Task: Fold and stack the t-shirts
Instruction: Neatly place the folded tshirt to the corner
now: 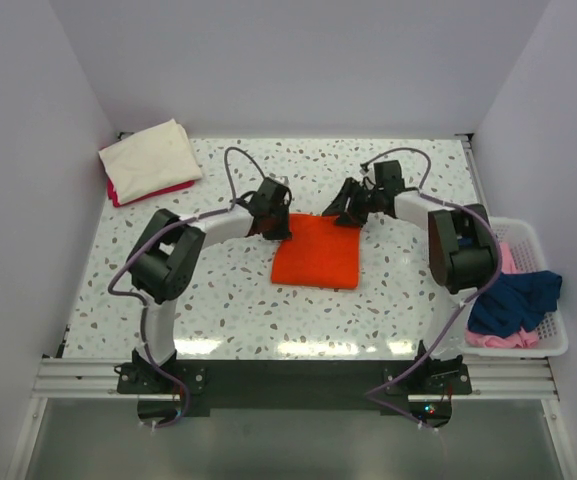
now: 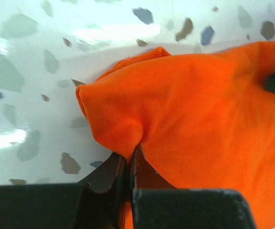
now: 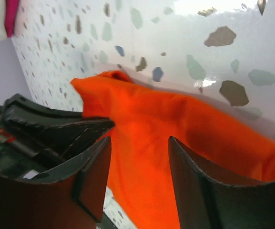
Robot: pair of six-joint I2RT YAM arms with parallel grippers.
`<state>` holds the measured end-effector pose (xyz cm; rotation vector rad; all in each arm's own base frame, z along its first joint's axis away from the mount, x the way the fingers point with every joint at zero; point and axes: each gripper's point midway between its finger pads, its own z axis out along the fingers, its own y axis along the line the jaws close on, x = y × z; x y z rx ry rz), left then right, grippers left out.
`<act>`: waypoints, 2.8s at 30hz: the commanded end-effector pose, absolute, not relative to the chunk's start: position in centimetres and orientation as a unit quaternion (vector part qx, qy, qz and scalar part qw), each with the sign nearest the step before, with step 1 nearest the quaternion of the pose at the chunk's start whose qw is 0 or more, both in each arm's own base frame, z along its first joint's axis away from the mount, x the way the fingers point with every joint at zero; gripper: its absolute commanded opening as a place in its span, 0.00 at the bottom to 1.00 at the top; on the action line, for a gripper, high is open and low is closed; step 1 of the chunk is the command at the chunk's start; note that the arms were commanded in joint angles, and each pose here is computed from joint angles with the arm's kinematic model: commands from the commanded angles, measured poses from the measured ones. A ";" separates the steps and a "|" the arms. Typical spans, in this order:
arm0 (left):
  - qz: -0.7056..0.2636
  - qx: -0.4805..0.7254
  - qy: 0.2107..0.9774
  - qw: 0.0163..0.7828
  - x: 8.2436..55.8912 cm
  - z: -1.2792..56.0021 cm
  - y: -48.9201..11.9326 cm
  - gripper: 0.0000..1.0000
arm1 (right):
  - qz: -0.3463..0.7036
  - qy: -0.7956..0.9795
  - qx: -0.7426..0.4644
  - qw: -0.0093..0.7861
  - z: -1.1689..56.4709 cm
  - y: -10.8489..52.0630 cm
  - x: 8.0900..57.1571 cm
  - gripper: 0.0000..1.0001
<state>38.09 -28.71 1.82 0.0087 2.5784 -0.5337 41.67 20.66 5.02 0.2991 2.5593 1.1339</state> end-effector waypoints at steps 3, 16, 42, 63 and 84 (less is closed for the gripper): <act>0.017 0.007 0.964 0.264 40.3 0.6 -21.1 0.00 | 0.360 0.880 0.110 0.290 15.3 19.9 42.6 0.57; 0.145 -0.015 0.930 0.337 51.8 6.7 -11.6 0.00 | 0.320 0.903 0.034 0.283 14.2 25.0 34.2 0.56; 0.081 -0.076 0.818 0.564 66.9 23.8 1.6 0.00 | 0.260 0.947 -0.029 0.188 6.7 26.4 29.7 0.53; 0.045 -0.089 0.783 0.614 66.3 30.0 6.5 0.00 | 0.270 0.941 -0.026 0.203 8.0 27.1 30.7 0.52; 0.002 -0.100 0.774 0.625 65.1 31.7 9.5 0.00 | 0.268 0.939 -0.025 0.215 9.0 26.8 30.7 0.52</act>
